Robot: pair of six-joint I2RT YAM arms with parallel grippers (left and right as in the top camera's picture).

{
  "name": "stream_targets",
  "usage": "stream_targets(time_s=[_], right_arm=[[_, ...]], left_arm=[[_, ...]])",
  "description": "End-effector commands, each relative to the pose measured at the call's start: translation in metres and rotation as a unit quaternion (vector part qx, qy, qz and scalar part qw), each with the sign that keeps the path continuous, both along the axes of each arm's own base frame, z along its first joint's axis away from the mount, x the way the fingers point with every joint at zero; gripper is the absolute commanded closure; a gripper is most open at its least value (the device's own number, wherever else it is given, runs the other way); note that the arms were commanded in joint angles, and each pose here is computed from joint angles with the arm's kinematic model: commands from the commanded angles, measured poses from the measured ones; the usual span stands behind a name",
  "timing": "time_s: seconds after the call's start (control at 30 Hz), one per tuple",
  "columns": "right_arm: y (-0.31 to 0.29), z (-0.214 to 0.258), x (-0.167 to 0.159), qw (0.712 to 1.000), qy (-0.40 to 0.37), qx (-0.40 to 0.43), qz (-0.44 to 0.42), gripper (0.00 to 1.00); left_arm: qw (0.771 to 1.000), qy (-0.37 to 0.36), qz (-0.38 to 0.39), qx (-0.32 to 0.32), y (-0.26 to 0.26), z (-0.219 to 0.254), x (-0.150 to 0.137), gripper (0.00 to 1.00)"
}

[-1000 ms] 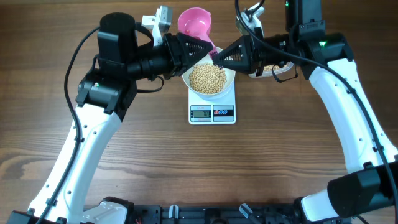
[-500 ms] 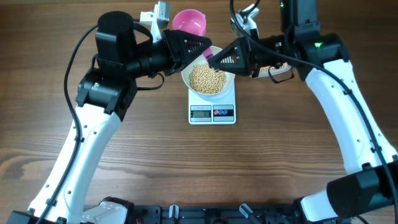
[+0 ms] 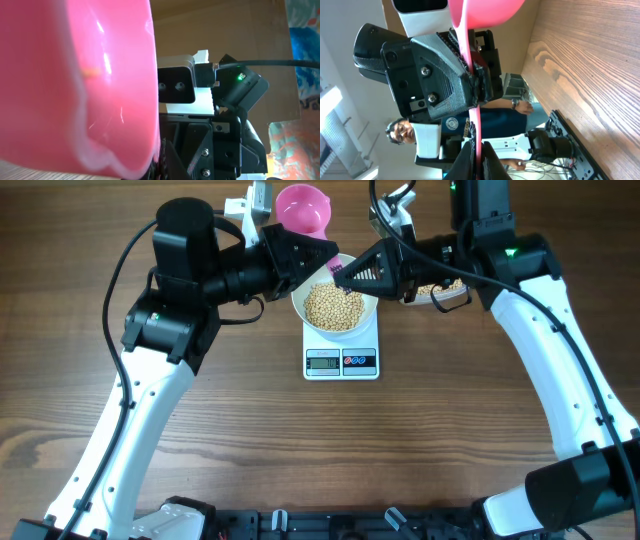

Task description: Scoop item into bowl and weigh 150g on scale

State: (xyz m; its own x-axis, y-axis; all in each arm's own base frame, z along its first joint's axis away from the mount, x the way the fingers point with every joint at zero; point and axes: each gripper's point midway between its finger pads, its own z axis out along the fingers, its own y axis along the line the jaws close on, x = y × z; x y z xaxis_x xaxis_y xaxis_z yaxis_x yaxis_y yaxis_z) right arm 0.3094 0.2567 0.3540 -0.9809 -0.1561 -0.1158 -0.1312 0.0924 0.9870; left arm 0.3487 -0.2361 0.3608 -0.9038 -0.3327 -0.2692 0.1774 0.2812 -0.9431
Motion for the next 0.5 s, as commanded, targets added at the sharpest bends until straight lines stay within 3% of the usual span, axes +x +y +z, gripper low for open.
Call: stream_targets(time_s=[0.0,0.27,0.47], right_arm=[[0.001,0.011,-0.003,1.000,-0.017,0.002,-0.002,0.89],[0.004,0.025,0.012,0.999,-0.023,0.011,-0.020,0.59],[0.006,0.039,0.041,0.996,-0.036,0.008,-0.082,0.57]], left_arm=[[1.000,0.015,0.008,-0.003,0.000,-0.003,0.003,0.96],[0.998,0.039,0.055,0.002,0.007,-0.009,0.015,0.96],[0.984,0.071,0.163,0.002,0.028,-0.016,0.042,0.96]])
